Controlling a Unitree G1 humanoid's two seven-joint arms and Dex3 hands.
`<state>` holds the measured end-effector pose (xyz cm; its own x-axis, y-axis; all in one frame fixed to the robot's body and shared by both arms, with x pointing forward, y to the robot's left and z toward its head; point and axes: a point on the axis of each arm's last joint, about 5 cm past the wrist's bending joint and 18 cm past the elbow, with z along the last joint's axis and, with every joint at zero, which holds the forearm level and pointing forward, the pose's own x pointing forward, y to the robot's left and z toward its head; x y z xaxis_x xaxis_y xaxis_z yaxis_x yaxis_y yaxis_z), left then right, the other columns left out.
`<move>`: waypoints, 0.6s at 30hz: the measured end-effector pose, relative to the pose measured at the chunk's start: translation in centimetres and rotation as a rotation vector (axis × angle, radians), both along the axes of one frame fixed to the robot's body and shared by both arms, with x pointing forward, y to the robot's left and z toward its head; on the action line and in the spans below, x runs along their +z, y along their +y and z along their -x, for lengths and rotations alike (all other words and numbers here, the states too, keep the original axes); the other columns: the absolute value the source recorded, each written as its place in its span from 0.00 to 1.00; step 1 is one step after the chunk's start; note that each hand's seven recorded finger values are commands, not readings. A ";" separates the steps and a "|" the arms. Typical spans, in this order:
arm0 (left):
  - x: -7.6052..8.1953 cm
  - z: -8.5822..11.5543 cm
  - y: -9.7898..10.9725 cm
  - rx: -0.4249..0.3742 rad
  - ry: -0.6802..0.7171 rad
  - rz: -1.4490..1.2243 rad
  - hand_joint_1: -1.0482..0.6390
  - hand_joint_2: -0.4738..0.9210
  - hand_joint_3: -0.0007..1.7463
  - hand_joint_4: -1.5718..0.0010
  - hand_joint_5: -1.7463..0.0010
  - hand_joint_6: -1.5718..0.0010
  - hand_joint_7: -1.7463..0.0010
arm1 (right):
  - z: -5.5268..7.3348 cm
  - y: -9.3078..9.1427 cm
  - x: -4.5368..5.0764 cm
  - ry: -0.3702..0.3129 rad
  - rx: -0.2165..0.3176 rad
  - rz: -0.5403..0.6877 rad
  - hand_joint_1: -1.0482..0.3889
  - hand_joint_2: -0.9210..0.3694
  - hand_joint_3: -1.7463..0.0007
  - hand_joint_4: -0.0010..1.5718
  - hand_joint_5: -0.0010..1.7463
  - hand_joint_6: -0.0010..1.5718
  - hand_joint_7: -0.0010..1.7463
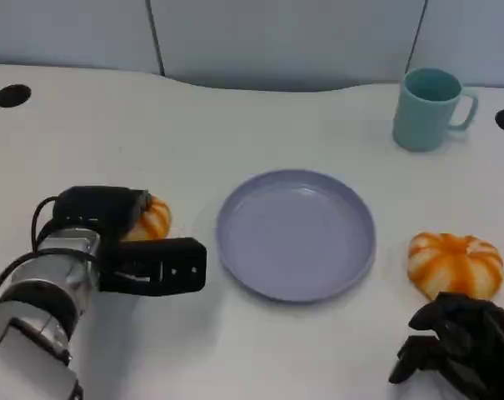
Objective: Grasp the bread from the table and place it into the plate.
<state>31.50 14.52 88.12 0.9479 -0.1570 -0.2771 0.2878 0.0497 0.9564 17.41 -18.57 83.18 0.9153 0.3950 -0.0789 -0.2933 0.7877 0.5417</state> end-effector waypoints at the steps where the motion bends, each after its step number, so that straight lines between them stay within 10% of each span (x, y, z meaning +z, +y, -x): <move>1: -0.1 0.1 0.0 -0.001 -0.012 0.009 0.49 1.00 0.06 0.50 0.87 0.52 0.94 | 0.0 0.0 0.01 0.001 0.000 0.000 0.05 0.18 1.00 0.92 0.37 0.93 0.22; 9: -0.5 0.4 0.2 -0.005 -0.077 0.068 0.46 1.00 0.05 0.53 0.17 0.23 0.94 | 0.0 -0.1 0.06 0.001 -0.001 0.002 0.04 0.18 1.00 0.92 0.37 0.93 0.23; 10: -0.5 0.4 0.2 -0.006 -0.087 0.082 0.48 1.00 0.10 0.53 0.07 0.37 0.59 | 0.0 -0.1 0.06 0.001 -0.001 0.002 0.04 0.18 1.00 0.92 0.37 0.93 0.23; 13: -0.8 0.7 0.3 0.003 -0.138 0.129 0.49 1.00 0.14 0.53 0.01 0.61 0.12 | 0.0 -0.1 0.06 0.001 -0.002 0.002 0.04 0.18 1.00 0.92 0.37 0.93 0.23; 18: -1.5 1.3 0.4 0.016 -0.180 0.178 0.50 1.00 0.20 0.54 0.00 0.66 0.06 | 0.0 -0.1 0.05 0.003 -0.004 -0.001 0.06 0.18 1.00 0.92 0.37 0.93 0.22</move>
